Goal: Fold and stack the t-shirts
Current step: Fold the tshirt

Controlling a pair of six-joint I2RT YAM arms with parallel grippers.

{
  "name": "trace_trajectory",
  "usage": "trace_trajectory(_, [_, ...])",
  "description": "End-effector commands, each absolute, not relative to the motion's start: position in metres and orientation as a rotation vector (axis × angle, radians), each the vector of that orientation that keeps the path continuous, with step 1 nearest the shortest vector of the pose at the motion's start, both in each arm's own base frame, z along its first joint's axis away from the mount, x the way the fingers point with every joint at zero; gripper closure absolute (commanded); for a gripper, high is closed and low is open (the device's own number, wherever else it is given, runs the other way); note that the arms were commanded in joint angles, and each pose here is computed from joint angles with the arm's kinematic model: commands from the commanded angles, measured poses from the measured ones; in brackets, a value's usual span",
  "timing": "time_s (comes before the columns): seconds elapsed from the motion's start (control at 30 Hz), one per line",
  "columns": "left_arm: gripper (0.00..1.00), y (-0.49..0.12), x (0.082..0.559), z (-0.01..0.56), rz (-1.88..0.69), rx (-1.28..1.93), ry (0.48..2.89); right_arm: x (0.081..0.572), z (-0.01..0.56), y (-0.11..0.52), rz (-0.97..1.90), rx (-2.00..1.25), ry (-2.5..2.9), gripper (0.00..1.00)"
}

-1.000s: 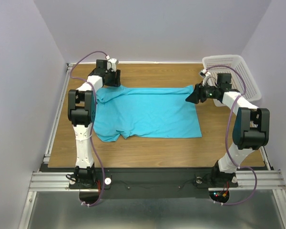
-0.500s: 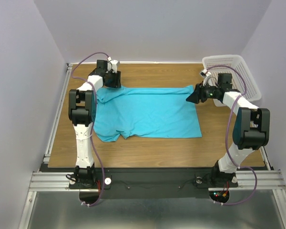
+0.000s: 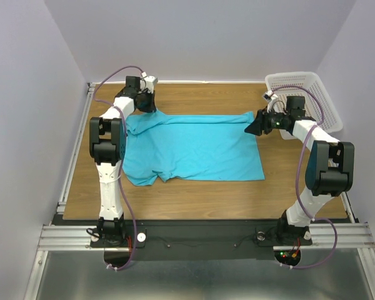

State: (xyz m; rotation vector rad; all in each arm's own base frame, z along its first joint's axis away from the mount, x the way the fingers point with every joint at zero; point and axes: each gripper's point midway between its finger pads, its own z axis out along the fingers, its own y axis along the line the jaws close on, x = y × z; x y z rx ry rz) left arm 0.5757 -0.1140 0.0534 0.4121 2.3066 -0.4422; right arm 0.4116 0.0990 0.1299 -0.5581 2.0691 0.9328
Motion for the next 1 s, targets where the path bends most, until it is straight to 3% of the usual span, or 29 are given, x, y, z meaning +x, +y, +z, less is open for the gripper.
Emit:
trace_trajectory(0.0, [1.00,-0.120,0.589,0.106,-0.464,0.458,2.177,0.414,0.135,0.096,0.944,-0.556,2.044,0.44])
trace_trajectory(0.27, [1.00,-0.121,0.583,0.126,-0.469,0.466,2.137,0.414,0.137,0.094,0.943,-0.554,2.040,0.44])
trace_trajectory(0.6, [1.00,-0.120,0.529,0.164,-0.489,0.484,2.054,0.414,0.140,0.090,0.935,-0.547,2.034,0.44])
trace_trajectory(0.97, [1.00,-0.140,0.467,0.133,-0.656,0.540,2.125,0.415,0.141,0.086,0.923,-0.542,2.031,0.44])
